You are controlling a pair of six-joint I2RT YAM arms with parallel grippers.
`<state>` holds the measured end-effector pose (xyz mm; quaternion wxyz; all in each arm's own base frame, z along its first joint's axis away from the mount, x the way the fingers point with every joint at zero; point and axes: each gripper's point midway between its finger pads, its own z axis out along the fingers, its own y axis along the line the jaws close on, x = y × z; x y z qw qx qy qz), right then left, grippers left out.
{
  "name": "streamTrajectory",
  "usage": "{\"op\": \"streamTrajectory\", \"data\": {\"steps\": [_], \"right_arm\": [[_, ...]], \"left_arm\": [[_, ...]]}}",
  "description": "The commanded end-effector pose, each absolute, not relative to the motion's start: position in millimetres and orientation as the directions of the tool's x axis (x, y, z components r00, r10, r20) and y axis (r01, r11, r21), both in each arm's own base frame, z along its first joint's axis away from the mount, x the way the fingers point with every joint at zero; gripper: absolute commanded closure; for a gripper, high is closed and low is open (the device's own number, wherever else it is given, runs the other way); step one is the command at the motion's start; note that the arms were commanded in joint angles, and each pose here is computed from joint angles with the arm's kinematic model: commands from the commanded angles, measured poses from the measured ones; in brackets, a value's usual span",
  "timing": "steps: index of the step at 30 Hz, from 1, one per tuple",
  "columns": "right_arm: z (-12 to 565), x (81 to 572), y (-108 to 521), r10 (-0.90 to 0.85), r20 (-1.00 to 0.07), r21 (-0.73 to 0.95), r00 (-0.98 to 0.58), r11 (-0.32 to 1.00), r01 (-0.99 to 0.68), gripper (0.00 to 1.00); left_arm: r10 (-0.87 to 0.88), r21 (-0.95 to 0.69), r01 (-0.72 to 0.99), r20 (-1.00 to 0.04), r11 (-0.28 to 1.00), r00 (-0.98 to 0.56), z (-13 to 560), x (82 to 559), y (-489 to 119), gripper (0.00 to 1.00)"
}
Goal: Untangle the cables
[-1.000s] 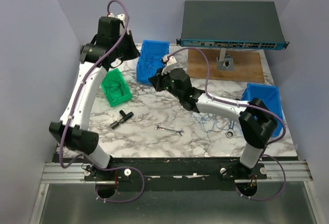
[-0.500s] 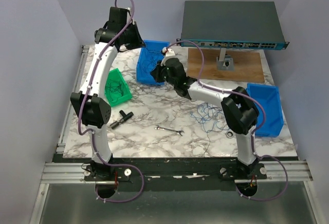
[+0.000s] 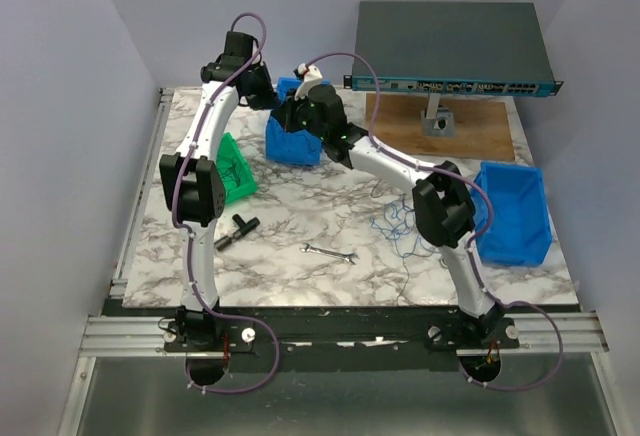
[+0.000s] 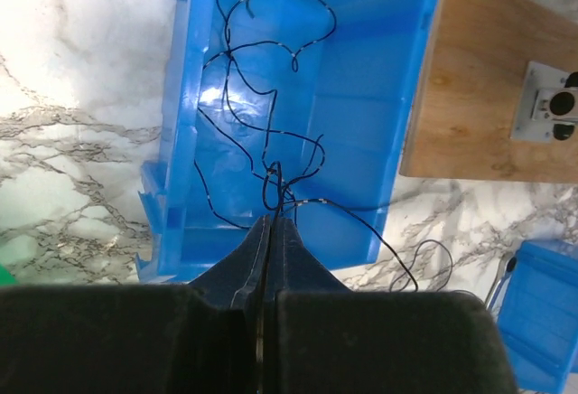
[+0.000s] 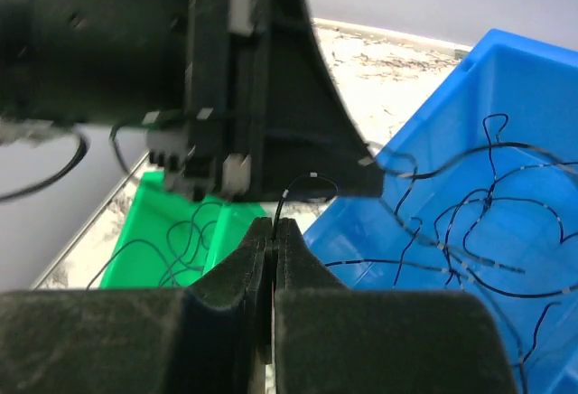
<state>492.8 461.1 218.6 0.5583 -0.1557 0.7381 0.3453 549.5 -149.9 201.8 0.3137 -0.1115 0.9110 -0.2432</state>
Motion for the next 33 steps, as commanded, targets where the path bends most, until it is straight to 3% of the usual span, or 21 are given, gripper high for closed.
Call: {"op": "streamTrajectory", "data": {"steps": [1, 6, 14, 23, 33], "right_arm": [[169, 521, 453, 0.116, -0.906, 0.35, -0.406, 0.745, -0.569, 0.99], [131, 545, 432, 0.091, -0.892, 0.311, -0.443, 0.835, -0.454, 0.99], [95, 550, 406, 0.024, -0.877, 0.216, -0.479, 0.912, -0.35, 0.99], [97, 544, 392, 0.07, -0.874, 0.233, -0.481, 0.929, -0.288, 0.99], [185, 506, 400, 0.217, -0.92, 0.36, -0.326, 0.798, -0.483, 0.99]], "left_arm": [[-0.342, -0.524, -0.021, -0.524, 0.851, -0.78, 203, 549, -155, 1.0], [-0.312, -0.498, 0.0, -0.542, 0.867, -0.78, 208, 546, -152, 0.91], [-0.311, -0.452, -0.011, -0.596, 0.892, -0.74, 239, 537, -139, 0.54], [-0.296, -0.377, -0.051, -0.63, 0.925, -0.718, 250, 527, -120, 0.5], [-0.259, -0.308, -0.075, -0.617, 0.948, -0.743, 211, 543, -120, 0.48]]}}
